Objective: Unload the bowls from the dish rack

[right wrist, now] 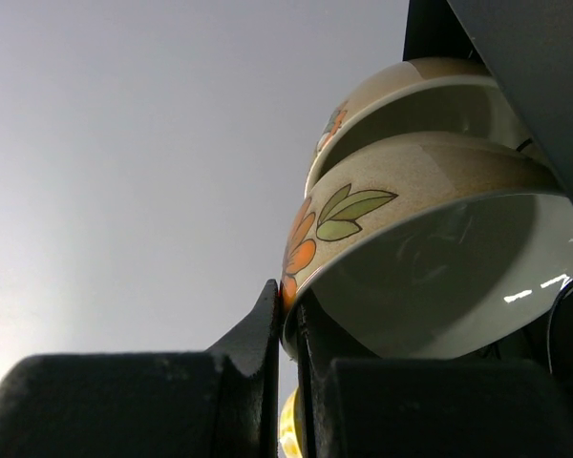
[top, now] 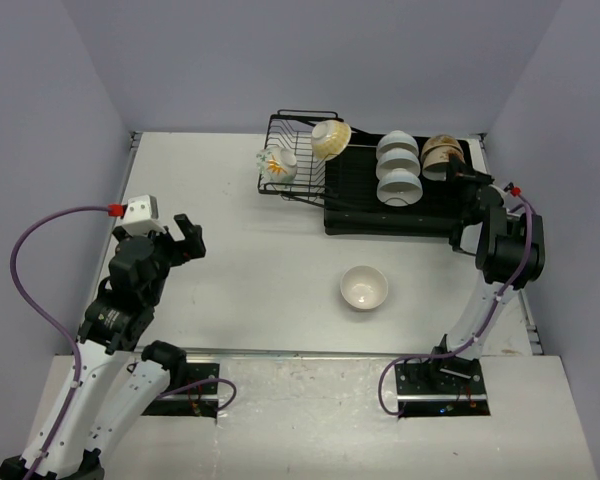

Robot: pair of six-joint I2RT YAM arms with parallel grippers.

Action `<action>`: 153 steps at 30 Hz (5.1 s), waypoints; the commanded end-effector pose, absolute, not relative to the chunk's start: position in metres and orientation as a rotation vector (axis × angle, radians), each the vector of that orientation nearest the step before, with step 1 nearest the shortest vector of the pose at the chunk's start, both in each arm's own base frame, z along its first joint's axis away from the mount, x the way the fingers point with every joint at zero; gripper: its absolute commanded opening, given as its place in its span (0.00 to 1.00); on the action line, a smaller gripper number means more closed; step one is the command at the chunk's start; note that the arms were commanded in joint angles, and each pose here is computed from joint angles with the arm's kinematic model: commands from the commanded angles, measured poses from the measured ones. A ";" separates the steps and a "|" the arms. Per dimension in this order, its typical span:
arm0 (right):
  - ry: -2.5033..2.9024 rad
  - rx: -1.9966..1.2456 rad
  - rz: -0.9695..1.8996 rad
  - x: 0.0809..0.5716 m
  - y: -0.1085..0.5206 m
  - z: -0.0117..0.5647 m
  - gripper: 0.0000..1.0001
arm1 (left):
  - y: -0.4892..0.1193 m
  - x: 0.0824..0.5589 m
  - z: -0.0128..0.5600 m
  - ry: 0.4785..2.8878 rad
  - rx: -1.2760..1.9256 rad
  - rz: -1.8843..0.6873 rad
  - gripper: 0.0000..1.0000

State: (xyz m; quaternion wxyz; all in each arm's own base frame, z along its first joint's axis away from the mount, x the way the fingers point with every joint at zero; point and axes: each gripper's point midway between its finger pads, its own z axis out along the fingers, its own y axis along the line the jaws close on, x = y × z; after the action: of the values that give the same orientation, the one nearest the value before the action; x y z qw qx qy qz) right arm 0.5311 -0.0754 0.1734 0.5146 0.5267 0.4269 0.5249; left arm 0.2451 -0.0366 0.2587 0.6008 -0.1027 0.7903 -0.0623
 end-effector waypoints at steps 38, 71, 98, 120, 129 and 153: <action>0.790 0.732 1.460 0.498 -0.054 0.320 0.00 | -0.042 0.249 0.268 1.801 -0.210 -0.170 1.00; 0.780 0.577 1.499 0.480 -0.039 0.368 0.00 | -0.041 0.249 0.268 1.797 -0.211 -0.167 1.00; 0.811 0.548 1.527 0.455 -0.026 0.378 0.00 | -0.042 0.250 0.266 1.806 -0.210 -0.164 1.00; 1.472 0.171 1.170 0.361 0.080 0.410 0.00 | -0.040 0.249 0.267 1.801 -0.218 -0.158 1.00; 1.799 -0.079 0.677 0.282 0.129 0.359 0.00 | -0.037 0.248 0.268 1.795 -0.232 -0.146 1.00; 2.589 -0.670 -0.046 0.213 0.183 0.155 0.00 | -0.034 0.245 0.271 1.780 -0.242 -0.147 1.00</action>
State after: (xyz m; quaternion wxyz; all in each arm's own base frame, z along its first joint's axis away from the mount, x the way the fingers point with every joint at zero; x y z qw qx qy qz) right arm 0.1970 0.1794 0.1360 0.2039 -0.2339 0.9505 0.0120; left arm 0.2433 -0.0357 0.2618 0.6057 -0.1039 0.7862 -0.0643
